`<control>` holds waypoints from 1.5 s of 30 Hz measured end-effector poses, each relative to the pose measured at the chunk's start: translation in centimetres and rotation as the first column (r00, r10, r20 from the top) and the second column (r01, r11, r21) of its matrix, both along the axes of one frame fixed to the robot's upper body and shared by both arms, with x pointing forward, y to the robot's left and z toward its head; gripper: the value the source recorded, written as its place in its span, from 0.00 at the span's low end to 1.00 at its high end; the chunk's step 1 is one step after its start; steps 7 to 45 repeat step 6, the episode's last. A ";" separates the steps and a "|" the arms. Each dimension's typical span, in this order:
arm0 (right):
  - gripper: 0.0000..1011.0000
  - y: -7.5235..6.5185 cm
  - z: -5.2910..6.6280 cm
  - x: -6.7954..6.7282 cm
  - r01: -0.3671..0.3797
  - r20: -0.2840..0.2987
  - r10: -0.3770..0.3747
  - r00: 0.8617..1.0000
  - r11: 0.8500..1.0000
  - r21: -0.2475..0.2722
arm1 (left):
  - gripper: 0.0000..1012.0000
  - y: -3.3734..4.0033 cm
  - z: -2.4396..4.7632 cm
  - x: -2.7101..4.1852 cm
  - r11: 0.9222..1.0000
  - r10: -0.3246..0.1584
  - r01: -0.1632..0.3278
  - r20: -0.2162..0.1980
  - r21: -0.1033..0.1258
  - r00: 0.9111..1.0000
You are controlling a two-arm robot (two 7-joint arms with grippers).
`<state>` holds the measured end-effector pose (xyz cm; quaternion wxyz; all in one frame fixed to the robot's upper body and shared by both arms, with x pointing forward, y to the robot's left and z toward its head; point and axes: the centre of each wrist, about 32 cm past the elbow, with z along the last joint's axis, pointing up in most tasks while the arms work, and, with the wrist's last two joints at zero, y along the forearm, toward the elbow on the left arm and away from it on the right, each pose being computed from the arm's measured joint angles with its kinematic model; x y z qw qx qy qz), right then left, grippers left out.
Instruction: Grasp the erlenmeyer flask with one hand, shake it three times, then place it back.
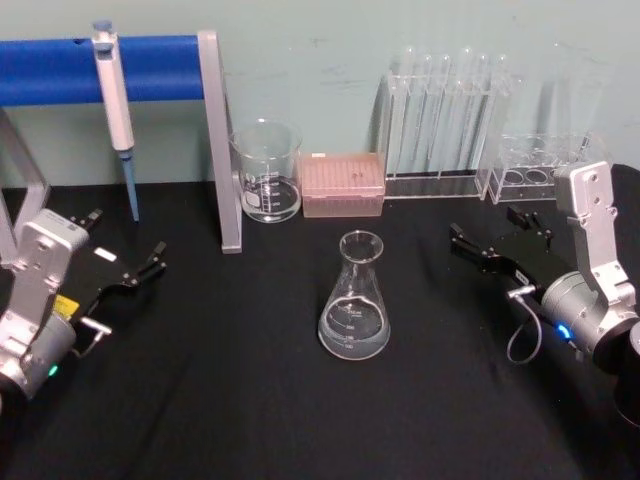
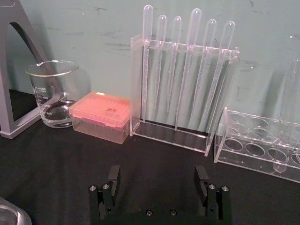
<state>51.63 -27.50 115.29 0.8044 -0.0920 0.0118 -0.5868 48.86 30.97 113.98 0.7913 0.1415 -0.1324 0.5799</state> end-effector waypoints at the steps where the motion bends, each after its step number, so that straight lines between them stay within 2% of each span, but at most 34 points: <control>1: 0.99 0.0 0.0 0.0 0.000 0.000 0.000 1.000 1.000 0.000 | 0.99 0.00 0.00 0.00 1.000 0.000 0.000 0.000 0.000 1.000; 45: 0.99 0.0 0.0 0.0 0.000 0.000 0.000 1.000 1.000 0.000 | 0.99 0.00 0.00 0.00 1.000 0.000 0.000 0.000 0.000 1.000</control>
